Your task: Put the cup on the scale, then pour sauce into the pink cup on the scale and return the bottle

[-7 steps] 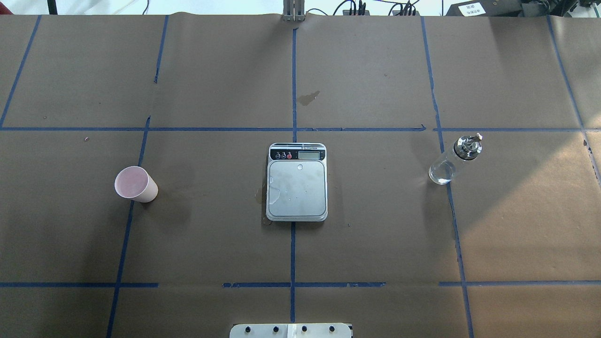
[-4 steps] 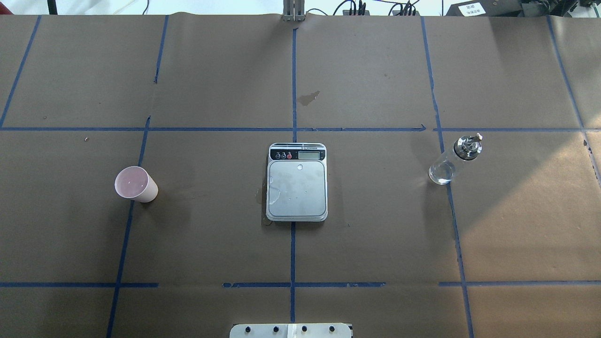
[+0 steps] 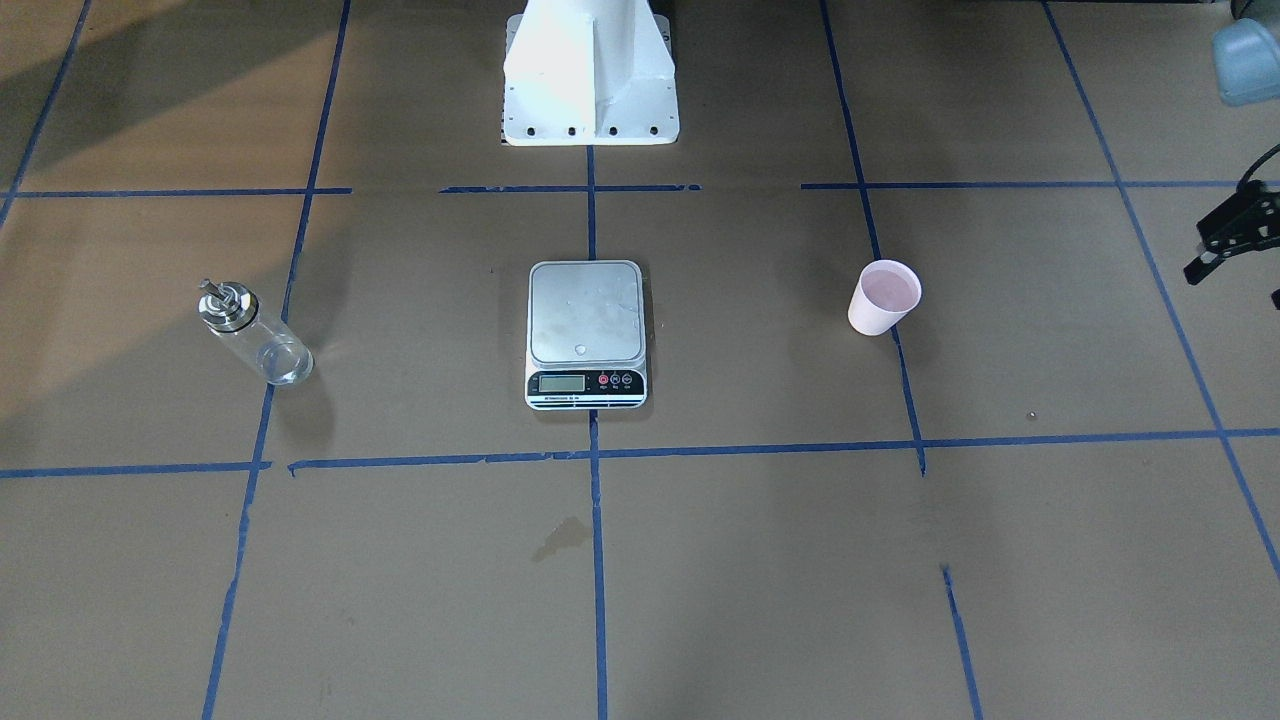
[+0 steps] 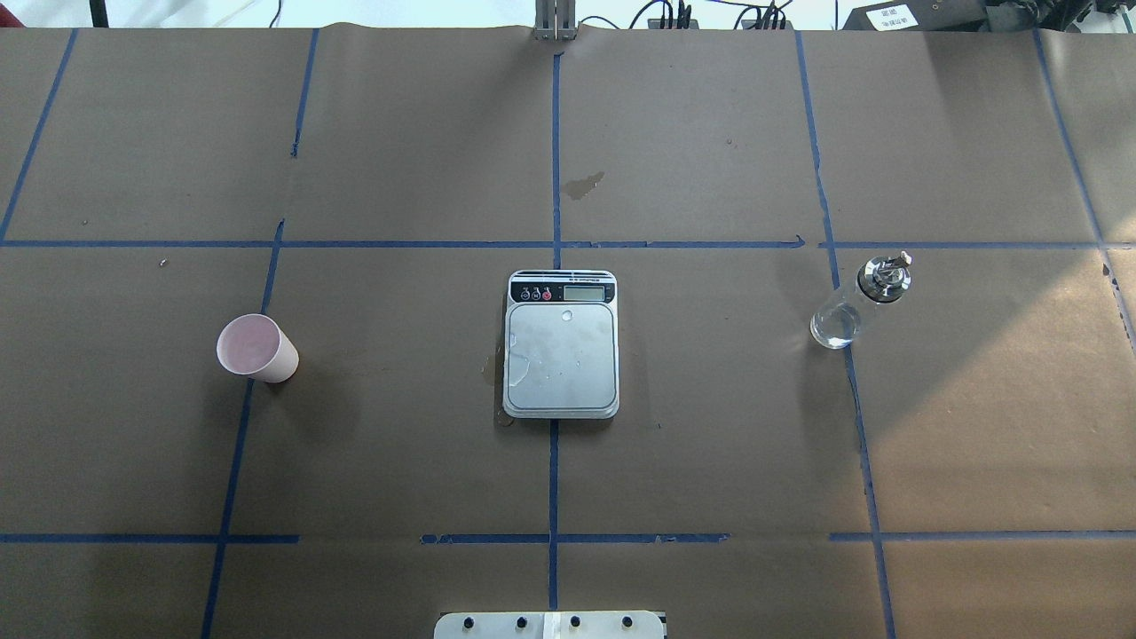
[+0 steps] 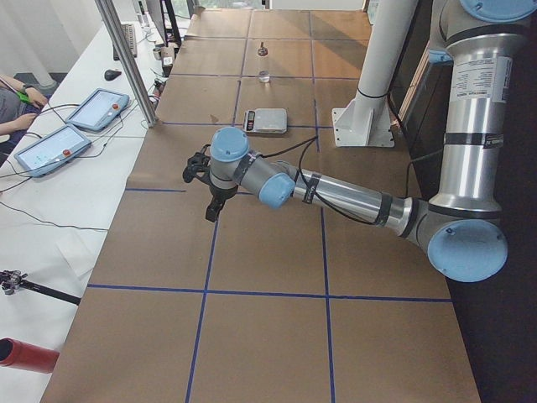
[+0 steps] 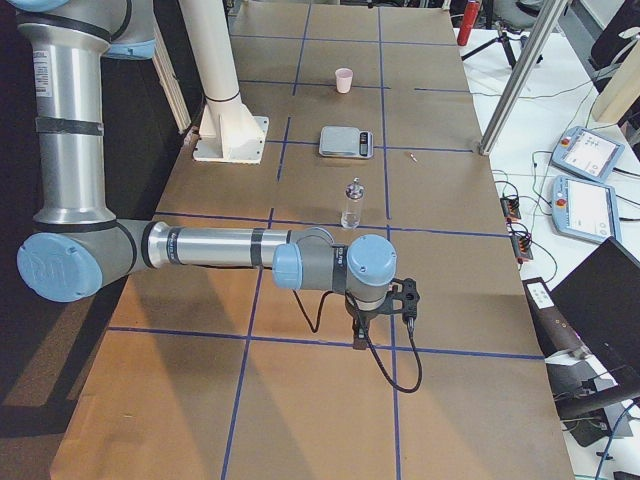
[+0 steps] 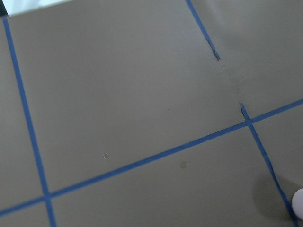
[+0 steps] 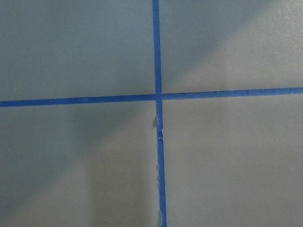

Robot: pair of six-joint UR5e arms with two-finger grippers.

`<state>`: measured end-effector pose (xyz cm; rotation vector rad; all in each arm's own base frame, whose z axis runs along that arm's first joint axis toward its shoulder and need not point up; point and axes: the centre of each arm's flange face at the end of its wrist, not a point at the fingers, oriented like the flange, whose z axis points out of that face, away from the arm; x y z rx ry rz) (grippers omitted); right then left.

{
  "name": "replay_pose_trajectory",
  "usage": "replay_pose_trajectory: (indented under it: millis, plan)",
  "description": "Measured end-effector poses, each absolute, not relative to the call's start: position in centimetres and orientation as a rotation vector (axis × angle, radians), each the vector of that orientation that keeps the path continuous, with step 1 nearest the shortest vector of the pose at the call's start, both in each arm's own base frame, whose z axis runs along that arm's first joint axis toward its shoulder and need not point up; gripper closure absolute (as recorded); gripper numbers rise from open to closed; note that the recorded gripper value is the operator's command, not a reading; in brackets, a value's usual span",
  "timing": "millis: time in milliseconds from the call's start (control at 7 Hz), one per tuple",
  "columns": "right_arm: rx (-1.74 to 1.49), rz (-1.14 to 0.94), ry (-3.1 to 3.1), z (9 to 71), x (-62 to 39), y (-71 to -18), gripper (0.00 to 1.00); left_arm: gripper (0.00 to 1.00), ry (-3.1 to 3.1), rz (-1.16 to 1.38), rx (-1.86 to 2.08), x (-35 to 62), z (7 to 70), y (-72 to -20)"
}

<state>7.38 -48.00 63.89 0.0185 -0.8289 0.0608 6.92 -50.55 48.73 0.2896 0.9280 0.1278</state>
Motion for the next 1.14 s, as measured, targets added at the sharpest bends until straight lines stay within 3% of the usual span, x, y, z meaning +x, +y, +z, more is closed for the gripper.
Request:
replay_pose_trajectory:
  millis: [1143]
  plan:
    - [0.089,0.03,-0.819,62.3,7.4,-48.2,0.0,0.01,0.944,-0.117,0.023,30.1,40.8,-44.8]
